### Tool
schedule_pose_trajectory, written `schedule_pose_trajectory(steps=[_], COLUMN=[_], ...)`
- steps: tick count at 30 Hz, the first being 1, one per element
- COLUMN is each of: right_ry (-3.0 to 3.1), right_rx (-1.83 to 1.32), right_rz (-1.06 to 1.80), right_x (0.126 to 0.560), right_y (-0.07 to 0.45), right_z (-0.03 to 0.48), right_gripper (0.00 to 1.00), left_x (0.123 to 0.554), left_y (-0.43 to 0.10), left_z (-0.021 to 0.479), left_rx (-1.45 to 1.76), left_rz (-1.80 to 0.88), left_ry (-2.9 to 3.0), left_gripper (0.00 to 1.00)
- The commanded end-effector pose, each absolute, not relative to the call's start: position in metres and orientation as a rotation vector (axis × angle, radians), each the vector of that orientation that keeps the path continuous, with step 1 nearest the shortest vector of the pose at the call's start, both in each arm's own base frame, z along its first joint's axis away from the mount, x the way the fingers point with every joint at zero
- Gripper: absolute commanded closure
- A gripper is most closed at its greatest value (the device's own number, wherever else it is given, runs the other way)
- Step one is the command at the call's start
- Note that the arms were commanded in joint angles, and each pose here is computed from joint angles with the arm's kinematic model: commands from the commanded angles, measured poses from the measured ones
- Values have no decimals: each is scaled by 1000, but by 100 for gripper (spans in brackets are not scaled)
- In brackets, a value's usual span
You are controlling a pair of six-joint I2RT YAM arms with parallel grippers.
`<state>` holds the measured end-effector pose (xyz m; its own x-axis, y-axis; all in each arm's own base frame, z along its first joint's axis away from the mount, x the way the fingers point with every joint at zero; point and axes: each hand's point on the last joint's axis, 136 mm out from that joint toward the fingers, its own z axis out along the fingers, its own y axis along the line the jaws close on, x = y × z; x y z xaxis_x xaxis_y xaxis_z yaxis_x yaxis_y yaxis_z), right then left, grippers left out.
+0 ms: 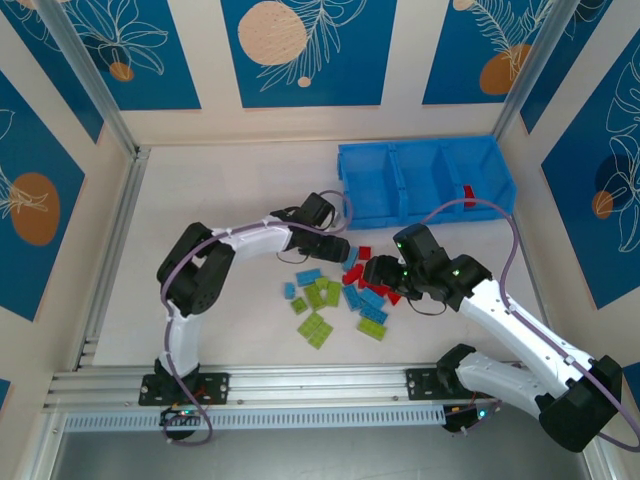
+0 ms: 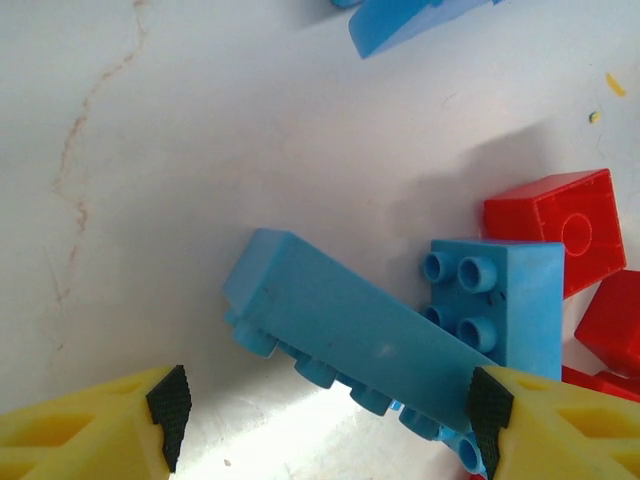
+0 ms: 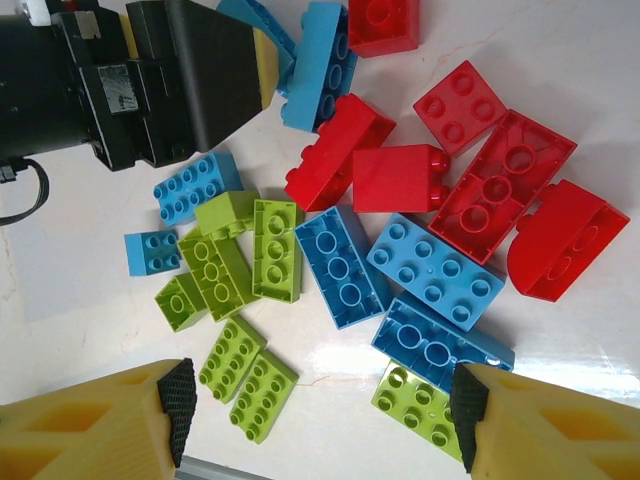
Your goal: Sort the legos into containers by color
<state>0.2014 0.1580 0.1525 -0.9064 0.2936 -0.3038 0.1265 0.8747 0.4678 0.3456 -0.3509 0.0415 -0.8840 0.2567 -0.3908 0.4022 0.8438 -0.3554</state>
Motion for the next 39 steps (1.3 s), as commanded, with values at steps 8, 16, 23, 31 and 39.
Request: schedule_pose_trajectory(steps=[8,16,23,31,39], right_ry=[2683,2674,2682,2668,2647], right_rx=[338,338,329,333,327], right_rz=[628,640,635,639,653], right_x=[196,197,195,192,191], right_y=[154,156,156,153,154], right_z=[155,156,158,163,174], right_gripper=[30,29,29,29,29], left_x=[357,351,366,375,370], left_y=[-273,-309,-321,-324,-326], left_z=[42,98,65,37,74], left_rx=[298,160,186,248,282], left_rz=[-145,-422,-277,-174,-247], left_ry=[2700,2574,2633,2670,2631], left_gripper=[34,17,17,40,82])
